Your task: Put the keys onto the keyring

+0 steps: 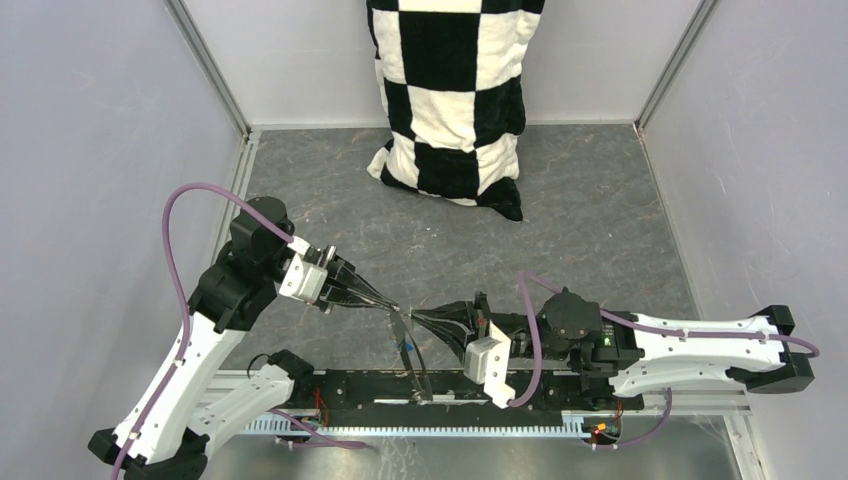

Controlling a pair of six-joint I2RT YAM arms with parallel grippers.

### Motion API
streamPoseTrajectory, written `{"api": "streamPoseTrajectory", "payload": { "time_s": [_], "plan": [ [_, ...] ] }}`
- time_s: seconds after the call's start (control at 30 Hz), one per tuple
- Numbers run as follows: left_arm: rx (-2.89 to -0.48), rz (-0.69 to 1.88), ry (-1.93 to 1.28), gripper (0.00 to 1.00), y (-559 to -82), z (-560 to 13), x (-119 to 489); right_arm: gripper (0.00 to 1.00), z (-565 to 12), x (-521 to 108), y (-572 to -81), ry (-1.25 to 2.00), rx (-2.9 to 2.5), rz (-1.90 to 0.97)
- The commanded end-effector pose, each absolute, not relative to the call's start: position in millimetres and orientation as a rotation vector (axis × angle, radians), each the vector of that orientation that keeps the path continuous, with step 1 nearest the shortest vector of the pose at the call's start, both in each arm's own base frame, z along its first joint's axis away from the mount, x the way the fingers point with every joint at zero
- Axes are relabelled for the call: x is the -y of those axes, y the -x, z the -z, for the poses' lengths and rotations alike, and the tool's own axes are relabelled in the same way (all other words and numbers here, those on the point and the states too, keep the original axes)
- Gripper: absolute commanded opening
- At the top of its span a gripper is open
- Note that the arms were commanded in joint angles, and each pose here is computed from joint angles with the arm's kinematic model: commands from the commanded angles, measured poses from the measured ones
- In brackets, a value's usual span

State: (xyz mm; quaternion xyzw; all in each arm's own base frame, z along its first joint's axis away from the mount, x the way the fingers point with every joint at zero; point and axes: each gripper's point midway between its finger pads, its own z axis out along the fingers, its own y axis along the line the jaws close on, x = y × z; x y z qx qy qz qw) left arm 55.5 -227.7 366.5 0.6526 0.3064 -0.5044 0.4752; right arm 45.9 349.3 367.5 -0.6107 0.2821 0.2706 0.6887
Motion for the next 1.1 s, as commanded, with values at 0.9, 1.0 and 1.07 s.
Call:
{"api": "streamPoseTrajectory", "payload": {
  "time_s": [0.9, 1.0, 1.07],
  "plan": [
    [-0.673, 1.251, -1.608, 0.02, -41.7, -384.3, 223.0, 0.0, -389.7, -351.0, -41.8, 1.286, -0.582, -0.616],
    [-0.671, 1.248, -1.608, 0.02, -41.3, -384.7, 222.7, 0.0, -388.1, -352.4, -41.1, 1.293, -0.581, -0.618],
    [-0.671, 1.249, -1.608, 0.02, -41.5, -384.4, 222.9, 0.0, -389.4, -352.4, -41.4, 1.287, -0.58, -0.618]
  ]
}}
